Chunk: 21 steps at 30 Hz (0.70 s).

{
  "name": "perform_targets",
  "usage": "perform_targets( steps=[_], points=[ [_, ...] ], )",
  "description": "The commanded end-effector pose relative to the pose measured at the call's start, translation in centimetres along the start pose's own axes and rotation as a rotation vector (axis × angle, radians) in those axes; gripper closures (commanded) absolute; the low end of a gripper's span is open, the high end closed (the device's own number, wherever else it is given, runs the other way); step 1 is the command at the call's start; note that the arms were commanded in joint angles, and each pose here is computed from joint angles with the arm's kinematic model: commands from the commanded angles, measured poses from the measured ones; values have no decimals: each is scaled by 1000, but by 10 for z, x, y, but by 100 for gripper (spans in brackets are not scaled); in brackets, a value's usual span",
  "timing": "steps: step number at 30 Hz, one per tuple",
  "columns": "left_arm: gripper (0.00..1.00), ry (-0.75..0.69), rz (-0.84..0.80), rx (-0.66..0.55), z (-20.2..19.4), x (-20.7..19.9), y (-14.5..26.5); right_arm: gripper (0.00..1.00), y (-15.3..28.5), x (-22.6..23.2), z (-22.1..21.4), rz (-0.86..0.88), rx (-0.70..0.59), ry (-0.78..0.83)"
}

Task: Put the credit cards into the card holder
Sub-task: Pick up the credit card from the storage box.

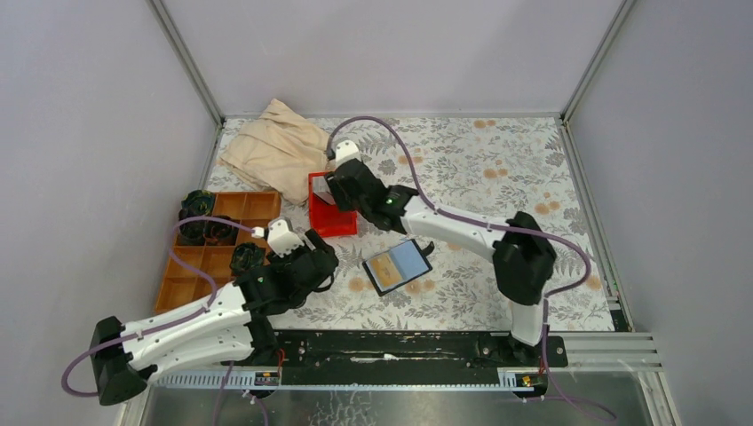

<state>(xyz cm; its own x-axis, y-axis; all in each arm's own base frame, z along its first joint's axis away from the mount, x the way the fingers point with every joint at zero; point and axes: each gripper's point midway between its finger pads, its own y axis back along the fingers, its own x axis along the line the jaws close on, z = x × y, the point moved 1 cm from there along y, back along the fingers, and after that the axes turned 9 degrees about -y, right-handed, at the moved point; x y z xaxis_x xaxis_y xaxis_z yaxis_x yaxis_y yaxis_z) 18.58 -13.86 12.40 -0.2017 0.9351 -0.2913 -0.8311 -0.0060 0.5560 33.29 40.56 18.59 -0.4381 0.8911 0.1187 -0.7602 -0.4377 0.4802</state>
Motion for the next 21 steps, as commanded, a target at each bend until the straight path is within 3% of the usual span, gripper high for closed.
perform_targets(
  steps=[1,8,21],
  points=[
    [16,-13,38,-45,14,18,-3,46,-22,16,6,92,71,20],
    [12,0,65,-38,19,29,-12,43,-67,16,-4,132,133,-55],
    [12,15,68,-38,18,34,-22,43,-102,16,5,206,134,-177]
  ],
)
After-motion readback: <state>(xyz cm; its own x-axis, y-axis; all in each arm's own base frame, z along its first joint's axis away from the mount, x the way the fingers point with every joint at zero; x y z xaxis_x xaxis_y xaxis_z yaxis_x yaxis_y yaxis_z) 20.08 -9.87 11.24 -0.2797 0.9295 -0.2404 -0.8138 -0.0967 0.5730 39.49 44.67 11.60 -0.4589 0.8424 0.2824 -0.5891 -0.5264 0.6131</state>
